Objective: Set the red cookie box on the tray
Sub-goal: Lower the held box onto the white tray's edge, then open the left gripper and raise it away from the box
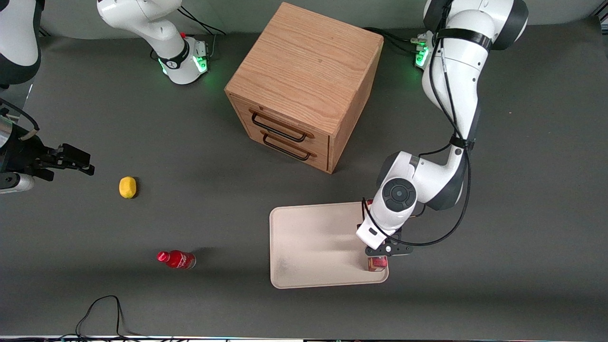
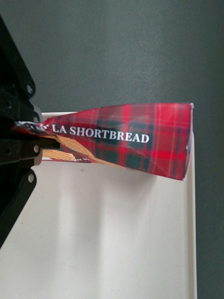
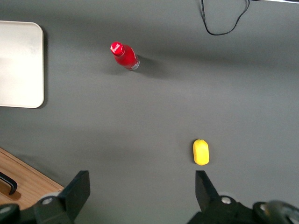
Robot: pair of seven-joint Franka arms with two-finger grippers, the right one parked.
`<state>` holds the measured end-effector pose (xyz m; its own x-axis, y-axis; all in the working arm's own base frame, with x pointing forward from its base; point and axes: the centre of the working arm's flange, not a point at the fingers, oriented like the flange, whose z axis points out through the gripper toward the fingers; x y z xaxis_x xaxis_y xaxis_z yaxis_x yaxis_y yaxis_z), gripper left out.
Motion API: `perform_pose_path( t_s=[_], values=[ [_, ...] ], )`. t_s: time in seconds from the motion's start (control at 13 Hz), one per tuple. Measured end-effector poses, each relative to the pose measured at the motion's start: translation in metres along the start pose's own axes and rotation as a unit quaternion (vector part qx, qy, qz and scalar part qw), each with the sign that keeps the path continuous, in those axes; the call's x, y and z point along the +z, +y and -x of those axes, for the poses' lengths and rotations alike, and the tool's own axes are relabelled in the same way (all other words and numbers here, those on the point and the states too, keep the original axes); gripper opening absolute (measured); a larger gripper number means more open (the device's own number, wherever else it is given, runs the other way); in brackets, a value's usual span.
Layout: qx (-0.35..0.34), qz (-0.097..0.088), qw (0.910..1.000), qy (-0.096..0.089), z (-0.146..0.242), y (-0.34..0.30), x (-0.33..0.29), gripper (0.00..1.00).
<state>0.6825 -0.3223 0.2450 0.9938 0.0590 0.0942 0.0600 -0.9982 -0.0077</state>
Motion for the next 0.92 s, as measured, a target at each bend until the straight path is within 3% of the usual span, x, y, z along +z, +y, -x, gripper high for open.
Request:
perform_pose_path(
  t_s=[0.23, 0.62, 0.69, 0.92],
  values=[
    [0.013, -0.013, 0.9998, 0.012, -0.002, -0.001, -0.003, 0.33],
    [0.013, -0.015, 0.9996, 0.022, -0.008, 0.001, -0.017, 0.94],
    [0.010, -0.017, 0.9996, 0.019, -0.009, 0.001, -0.031, 1.00],
    [0.002, -0.030, 0.9995, 0.001, -0.005, -0.008, -0.120, 1.00]
  ],
)
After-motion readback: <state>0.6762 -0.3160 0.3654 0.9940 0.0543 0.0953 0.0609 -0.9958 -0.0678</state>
